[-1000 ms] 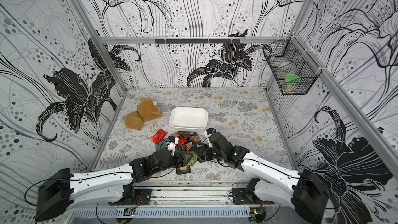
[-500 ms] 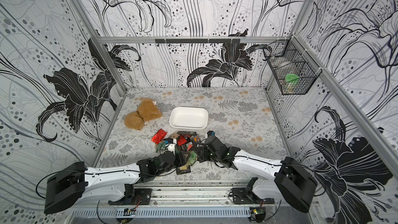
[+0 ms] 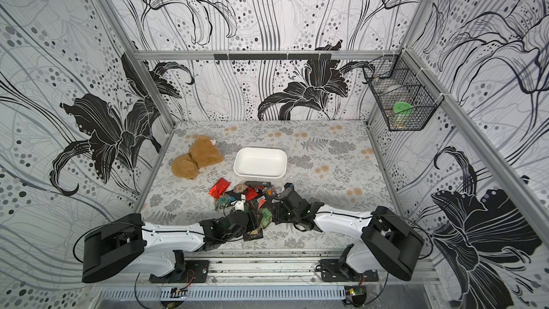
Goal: Put the tea bags into the storage box
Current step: Pick up the tea bag from the center of the board.
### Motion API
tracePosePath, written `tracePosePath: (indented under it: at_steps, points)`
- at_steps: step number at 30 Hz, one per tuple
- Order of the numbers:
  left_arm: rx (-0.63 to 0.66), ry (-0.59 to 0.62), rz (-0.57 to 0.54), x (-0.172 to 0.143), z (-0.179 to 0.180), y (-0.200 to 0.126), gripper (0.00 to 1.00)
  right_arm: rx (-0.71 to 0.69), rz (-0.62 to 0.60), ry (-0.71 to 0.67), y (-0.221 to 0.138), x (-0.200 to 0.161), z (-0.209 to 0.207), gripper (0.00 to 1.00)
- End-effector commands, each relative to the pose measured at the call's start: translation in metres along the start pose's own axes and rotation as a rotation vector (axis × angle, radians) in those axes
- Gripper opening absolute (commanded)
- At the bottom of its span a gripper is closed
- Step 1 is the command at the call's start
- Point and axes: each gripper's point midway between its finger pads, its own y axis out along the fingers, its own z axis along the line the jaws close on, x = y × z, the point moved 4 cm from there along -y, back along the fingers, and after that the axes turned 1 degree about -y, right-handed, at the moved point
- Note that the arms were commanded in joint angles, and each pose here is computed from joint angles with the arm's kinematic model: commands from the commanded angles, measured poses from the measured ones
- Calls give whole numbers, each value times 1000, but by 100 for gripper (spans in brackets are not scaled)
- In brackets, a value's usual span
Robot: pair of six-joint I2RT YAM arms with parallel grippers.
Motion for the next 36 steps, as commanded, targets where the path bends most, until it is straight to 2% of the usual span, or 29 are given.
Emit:
tracePosePath:
  at_steps: [1, 5, 24, 33, 36]
  points:
    - [-12, -23, -21, 2, -8, 4, 42, 22, -2, 23, 3, 0, 5, 44]
    - [25, -25, -26, 0, 2, 10, 42, 21, 8, 46, 6, -2, 3, 38]
    - [89, 5, -9, -7, 11, 23, 41, 138, -32, 55, 5, 0, 15, 39]
    - [81, 14, -22, -3, 6, 21, 41, 120, -63, 30, 1, 6, 15, 26]
    - [71, 26, -21, -3, 2, 21, 41, 132, -70, 24, 1, 8, 18, 18]
